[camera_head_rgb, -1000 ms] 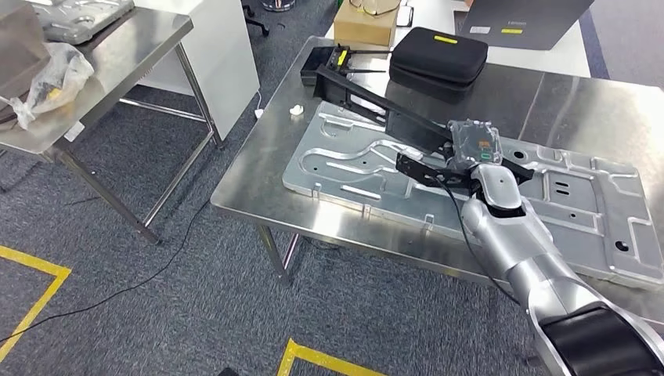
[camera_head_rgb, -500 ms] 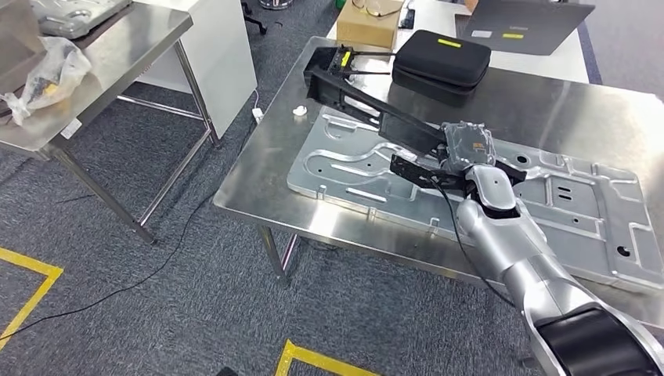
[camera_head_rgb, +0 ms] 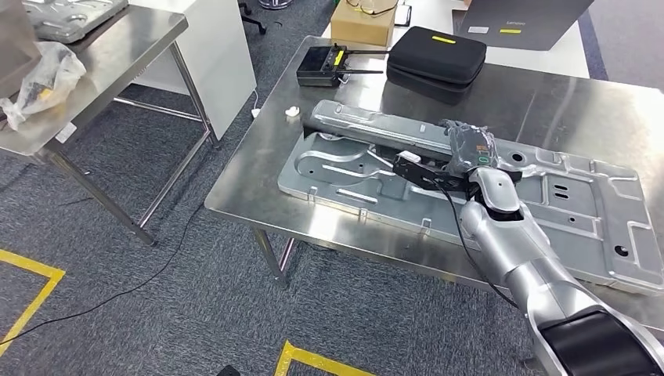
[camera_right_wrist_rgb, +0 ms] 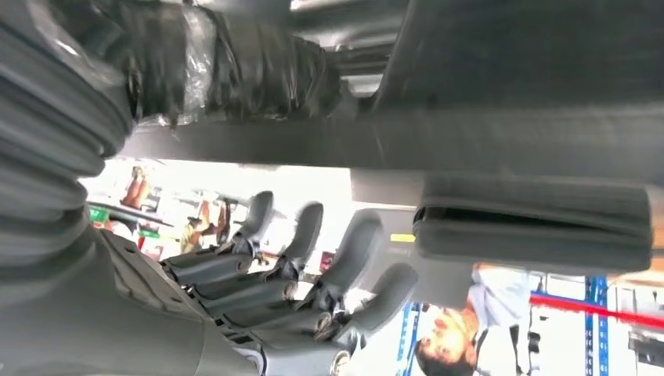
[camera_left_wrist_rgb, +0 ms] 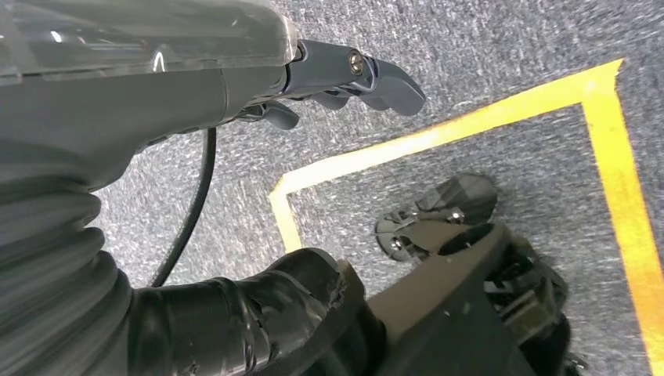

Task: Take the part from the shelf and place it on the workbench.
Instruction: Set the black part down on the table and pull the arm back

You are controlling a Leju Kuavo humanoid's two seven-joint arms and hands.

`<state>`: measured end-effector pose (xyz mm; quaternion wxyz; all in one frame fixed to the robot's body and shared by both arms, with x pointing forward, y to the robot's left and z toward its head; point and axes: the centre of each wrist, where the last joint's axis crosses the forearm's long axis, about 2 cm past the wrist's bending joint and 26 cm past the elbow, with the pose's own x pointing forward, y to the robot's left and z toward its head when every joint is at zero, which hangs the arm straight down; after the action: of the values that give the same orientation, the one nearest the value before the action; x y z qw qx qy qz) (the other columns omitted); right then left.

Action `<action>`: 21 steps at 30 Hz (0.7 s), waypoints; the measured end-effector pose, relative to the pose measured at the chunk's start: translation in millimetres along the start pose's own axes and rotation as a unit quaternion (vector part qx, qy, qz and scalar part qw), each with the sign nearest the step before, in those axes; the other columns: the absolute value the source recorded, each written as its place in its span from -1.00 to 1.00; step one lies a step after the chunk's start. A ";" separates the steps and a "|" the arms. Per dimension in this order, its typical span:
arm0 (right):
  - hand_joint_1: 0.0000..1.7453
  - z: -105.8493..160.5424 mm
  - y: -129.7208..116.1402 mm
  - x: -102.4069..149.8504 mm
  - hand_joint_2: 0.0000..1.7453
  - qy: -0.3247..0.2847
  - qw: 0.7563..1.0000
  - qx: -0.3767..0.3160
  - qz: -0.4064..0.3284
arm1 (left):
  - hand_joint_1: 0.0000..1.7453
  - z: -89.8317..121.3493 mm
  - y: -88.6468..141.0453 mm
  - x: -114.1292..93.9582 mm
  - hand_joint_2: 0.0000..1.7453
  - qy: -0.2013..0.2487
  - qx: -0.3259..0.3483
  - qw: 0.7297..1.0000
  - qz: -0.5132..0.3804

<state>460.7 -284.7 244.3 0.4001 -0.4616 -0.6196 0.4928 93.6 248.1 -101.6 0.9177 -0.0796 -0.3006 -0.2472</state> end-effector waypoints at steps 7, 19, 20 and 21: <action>-1.00 2.0 2.8 0.3 1.00 0.000 1.000 0.003 -0.001 | -1.00 0.5 -1.0 -1.2 -1.00 0.003 -0.002 1.000 0.008; -1.00 5.2 5.1 -4.1 1.00 0.003 1.000 0.006 0.002 | -1.00 0.5 -0.6 -1.1 -1.00 0.003 -0.002 1.000 0.008; -1.00 6.1 6.5 -4.1 1.00 0.003 1.000 0.008 0.002 | -1.00 0.5 -0.7 -1.2 -1.00 0.003 -0.001 1.000 0.008; -1.00 6.7 7.4 -4.1 1.00 0.003 1.000 0.008 0.001 | -1.00 0.5 -0.8 -1.2 -1.00 0.004 -0.001 1.000 0.007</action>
<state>456.7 -289.6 235.6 0.4051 -0.4606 -0.6137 0.4972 92.0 248.0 -101.9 0.9205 -0.0817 -0.2964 -0.2410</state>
